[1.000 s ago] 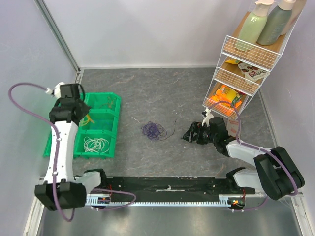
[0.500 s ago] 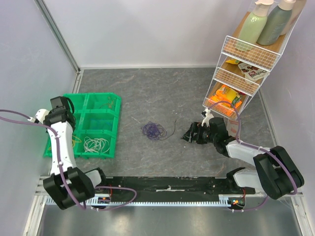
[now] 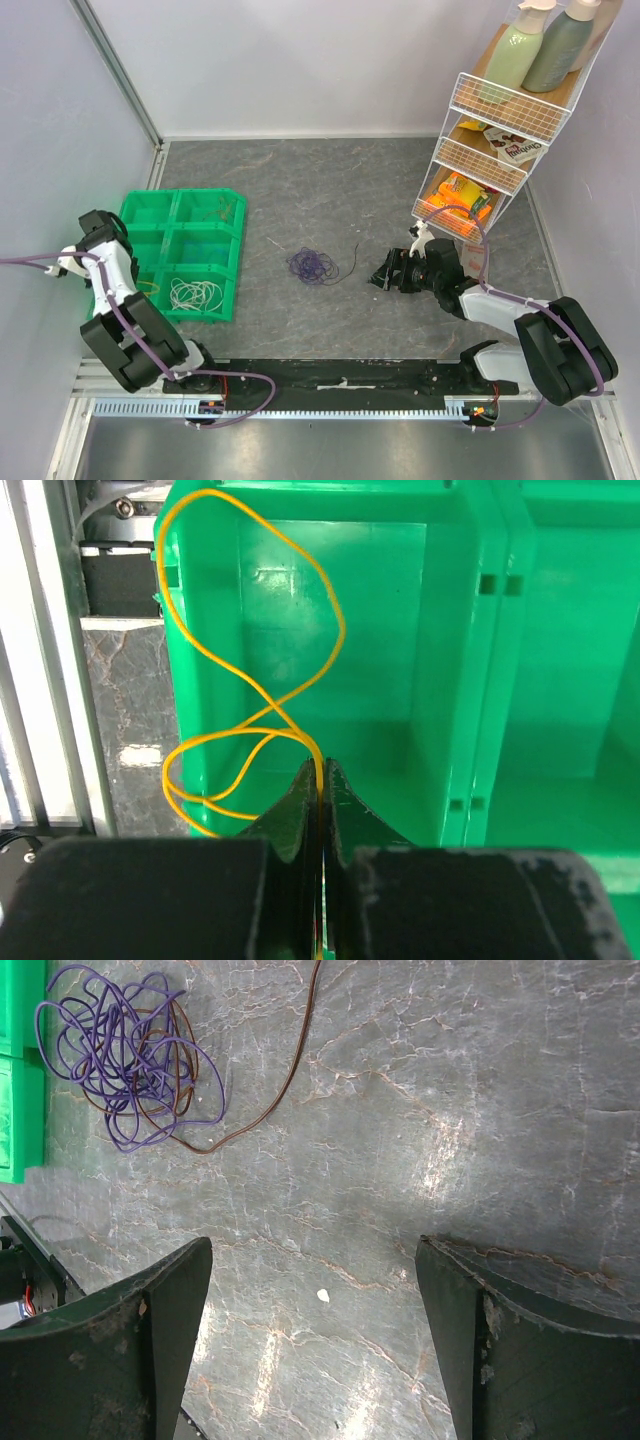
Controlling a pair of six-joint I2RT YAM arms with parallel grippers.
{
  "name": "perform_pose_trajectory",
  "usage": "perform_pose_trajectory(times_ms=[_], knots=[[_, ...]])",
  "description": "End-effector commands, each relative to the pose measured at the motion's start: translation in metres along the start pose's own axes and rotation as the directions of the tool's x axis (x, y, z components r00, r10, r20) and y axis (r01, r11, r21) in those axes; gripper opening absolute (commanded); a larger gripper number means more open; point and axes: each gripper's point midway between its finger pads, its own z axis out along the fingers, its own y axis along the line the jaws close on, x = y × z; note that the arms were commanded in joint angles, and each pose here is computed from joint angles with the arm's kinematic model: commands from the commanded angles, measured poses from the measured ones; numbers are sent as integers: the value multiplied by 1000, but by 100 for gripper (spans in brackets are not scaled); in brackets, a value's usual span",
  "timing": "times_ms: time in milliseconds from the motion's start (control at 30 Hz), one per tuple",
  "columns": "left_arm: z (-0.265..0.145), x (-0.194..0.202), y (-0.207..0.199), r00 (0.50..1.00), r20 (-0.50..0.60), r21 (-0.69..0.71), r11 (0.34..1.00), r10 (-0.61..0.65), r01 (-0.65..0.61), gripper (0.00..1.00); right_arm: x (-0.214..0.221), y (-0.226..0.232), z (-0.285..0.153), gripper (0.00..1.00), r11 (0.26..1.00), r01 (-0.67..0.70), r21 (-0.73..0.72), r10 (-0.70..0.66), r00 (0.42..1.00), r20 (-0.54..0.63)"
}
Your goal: Untangle the cables
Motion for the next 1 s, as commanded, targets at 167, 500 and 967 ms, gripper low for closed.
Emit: perform_pose_trajectory(times_ms=[167, 500, 967], knots=[[25, -10, -15, 985, -74, 61, 985, -155, 160, 2, -1, -2, 1, 91, 1000, 28, -3, -28, 1000, 11], [21, -15, -41, 991, -82, 241, 963, -103, 120, 6, 0, -2, 1, 91, 1000, 27, -3, -27, 1000, 10], [16, -3, -54, 988, -122, 356, 925, -98, 135, 15, 0, -3, 2, 91, 1000, 27, -3, -27, 1000, 4]])
